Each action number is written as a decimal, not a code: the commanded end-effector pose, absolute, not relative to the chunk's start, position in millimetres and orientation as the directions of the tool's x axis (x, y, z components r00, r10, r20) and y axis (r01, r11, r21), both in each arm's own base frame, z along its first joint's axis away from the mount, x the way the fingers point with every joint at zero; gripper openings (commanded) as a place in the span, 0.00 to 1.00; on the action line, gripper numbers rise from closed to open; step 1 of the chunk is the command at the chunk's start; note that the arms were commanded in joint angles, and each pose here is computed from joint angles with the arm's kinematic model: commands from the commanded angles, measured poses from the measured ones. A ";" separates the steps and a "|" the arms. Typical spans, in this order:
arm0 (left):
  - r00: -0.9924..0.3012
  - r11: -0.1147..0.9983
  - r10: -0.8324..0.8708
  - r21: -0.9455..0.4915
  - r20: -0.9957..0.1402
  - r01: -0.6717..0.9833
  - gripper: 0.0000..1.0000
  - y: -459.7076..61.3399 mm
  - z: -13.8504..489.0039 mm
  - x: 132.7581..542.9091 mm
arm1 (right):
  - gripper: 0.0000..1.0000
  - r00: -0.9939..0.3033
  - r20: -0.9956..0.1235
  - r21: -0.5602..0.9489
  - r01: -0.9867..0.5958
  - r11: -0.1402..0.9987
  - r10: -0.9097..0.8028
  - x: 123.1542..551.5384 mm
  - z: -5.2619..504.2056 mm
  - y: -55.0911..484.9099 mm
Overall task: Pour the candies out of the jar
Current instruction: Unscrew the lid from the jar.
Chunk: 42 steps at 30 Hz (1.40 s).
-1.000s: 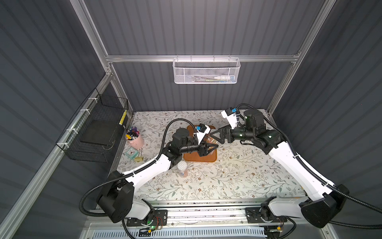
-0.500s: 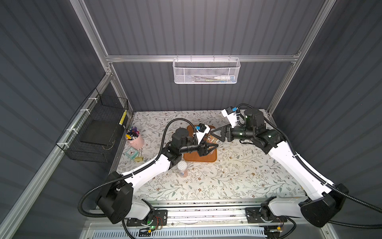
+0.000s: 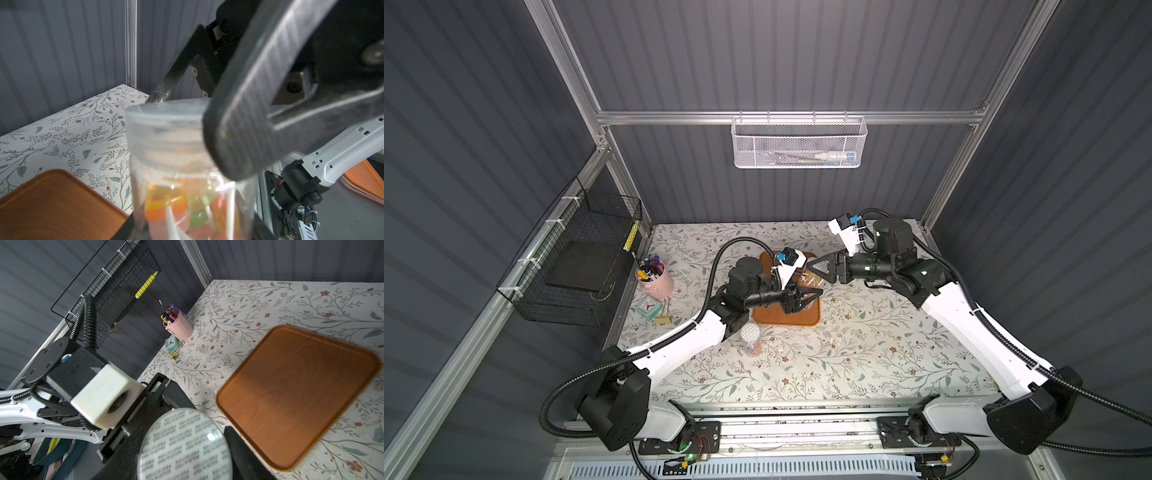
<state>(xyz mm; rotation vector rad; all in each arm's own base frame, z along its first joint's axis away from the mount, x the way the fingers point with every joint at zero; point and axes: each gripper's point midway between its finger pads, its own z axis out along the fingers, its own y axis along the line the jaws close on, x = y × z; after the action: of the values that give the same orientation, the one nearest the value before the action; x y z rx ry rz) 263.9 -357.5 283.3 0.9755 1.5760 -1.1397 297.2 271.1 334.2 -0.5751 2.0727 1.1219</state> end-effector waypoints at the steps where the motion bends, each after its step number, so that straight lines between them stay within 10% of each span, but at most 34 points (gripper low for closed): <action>1: -0.182 0.229 0.036 -0.169 -0.983 0.959 0.00 -357.9 304.8 259.6 | 0.58 -0.614 -0.787 0.503 -0.692 0.517 -0.057 294.5 345.6 269.8; 29: -0.221 0.071 0.008 -0.220 -0.975 0.973 0.00 -367.4 313.4 240.2 | 0.56 -0.420 -0.905 0.385 -0.875 0.294 -0.064 280.0 377.6 269.5; 42: -0.236 0.057 0.014 -0.235 -0.972 0.970 0.00 -370.6 314.3 241.1 | 0.56 -0.386 -0.917 0.320 -0.860 0.398 -0.097 291.2 373.3 254.1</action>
<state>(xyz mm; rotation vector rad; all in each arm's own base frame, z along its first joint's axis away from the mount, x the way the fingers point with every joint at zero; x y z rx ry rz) 249.0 -367.2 302.2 1.0245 1.4547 -1.2797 284.4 263.3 354.3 -0.8151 1.8409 1.1860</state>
